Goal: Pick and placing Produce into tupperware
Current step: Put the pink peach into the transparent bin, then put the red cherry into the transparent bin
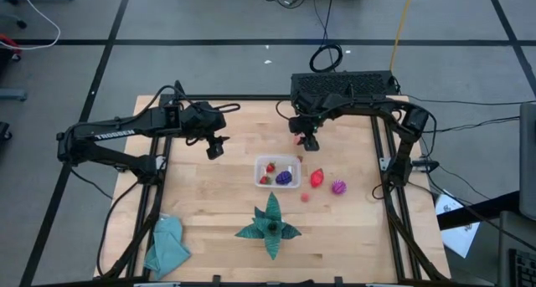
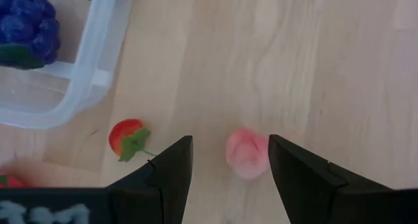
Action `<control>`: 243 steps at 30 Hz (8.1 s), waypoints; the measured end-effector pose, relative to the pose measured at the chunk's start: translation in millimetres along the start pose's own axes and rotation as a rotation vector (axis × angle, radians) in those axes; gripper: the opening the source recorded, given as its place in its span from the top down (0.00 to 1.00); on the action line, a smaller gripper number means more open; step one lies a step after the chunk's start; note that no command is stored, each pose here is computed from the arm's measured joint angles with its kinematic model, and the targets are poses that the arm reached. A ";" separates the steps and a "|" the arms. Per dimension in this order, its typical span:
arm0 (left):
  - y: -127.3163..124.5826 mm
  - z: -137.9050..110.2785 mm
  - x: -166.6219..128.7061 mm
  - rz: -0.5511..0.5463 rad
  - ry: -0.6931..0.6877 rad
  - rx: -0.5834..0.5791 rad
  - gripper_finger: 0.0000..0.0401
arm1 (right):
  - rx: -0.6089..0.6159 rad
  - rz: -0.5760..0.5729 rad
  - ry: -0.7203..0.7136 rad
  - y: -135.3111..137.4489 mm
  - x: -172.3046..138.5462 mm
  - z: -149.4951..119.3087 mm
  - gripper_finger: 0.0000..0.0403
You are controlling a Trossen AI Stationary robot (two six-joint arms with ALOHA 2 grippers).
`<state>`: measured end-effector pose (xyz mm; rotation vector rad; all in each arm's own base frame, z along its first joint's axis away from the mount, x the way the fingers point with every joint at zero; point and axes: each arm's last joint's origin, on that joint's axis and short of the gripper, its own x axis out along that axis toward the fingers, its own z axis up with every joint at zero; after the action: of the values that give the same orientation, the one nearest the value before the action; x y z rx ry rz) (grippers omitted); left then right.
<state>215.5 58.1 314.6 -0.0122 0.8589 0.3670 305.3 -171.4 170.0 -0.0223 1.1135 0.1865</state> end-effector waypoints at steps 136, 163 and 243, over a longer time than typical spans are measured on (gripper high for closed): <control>-0.5 0.0 -0.1 -0.006 0.000 -0.003 0.39 | 0.085 -0.104 0.054 -6.7 32.5 -14.3 0.69; -0.9 0.2 -0.1 -0.018 -0.001 -0.027 0.39 | 0.028 -0.063 -0.012 99.8 -28.5 34.4 0.71; -10.2 2.4 -1.8 -0.057 -0.027 -0.012 0.39 | -0.010 -0.158 0.081 114.6 -11.7 2.4 0.51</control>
<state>219.5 48.4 316.2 -0.0421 0.8276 0.3180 284.1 -59.9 190.2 -0.1273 1.1862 0.0496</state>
